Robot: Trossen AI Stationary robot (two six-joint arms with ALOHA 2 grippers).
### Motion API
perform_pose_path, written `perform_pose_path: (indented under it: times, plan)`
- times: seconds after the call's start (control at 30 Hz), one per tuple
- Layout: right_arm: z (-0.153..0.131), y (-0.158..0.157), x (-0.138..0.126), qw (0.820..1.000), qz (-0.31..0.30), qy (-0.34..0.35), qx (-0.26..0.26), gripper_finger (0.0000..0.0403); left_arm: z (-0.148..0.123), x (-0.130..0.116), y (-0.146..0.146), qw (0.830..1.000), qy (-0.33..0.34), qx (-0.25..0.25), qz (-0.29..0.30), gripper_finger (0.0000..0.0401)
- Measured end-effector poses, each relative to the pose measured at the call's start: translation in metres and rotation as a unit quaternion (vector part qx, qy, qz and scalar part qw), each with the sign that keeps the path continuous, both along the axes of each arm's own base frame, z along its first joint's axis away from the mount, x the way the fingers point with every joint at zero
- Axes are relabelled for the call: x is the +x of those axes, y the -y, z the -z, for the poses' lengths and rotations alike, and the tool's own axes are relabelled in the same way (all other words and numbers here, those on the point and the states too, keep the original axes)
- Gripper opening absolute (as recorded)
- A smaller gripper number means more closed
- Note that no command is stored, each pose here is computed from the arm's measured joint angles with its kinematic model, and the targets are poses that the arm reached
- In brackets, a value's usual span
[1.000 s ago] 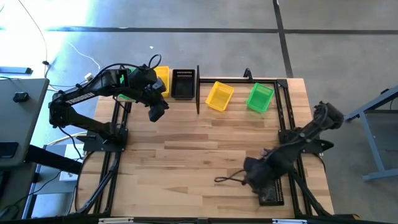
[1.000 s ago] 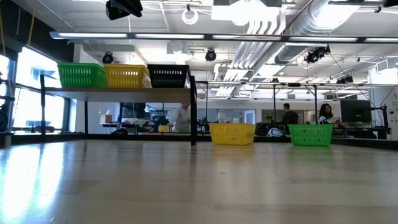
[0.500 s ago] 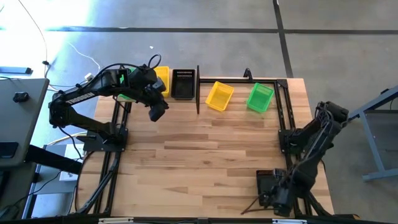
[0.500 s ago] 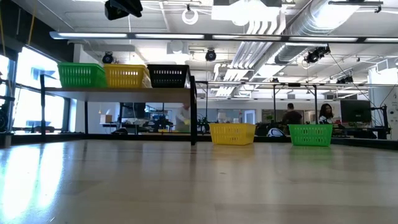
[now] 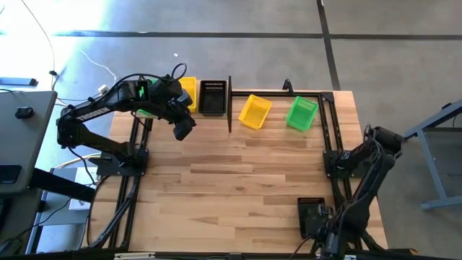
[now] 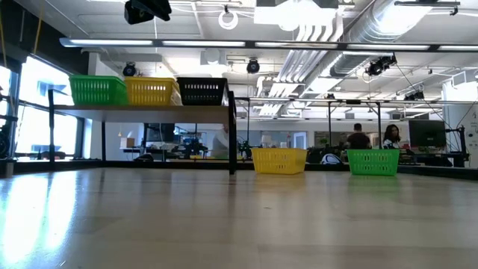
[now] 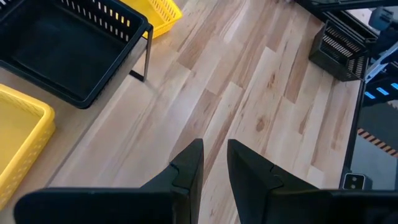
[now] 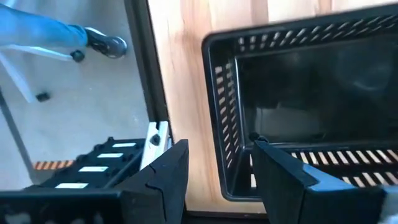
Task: Stack baskets on shelf by color
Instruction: Stack the black bin on top of the black bin on the shelf
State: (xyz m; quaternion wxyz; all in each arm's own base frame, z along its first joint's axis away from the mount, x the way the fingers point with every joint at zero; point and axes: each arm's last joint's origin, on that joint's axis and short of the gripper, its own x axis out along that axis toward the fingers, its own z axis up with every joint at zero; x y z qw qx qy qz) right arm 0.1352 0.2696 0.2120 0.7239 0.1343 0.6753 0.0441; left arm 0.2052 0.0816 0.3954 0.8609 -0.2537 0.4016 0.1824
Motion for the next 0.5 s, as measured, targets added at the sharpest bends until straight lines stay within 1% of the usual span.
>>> perform_pose_path:
  times: [0.3,0.5]
  plan:
    - [0.017,-0.007,0.003,1.0,0.002,-0.012,-0.019,0.0161,0.0,0.0,0.0,1.0,0.0,0.001,0.001,0.0062]
    - [0.035,-0.012,0.004,0.998,-0.005,-0.048,-0.035,0.0161,0.0,0.0,0.0,1.0,0.0,0.001,0.001,0.0062]
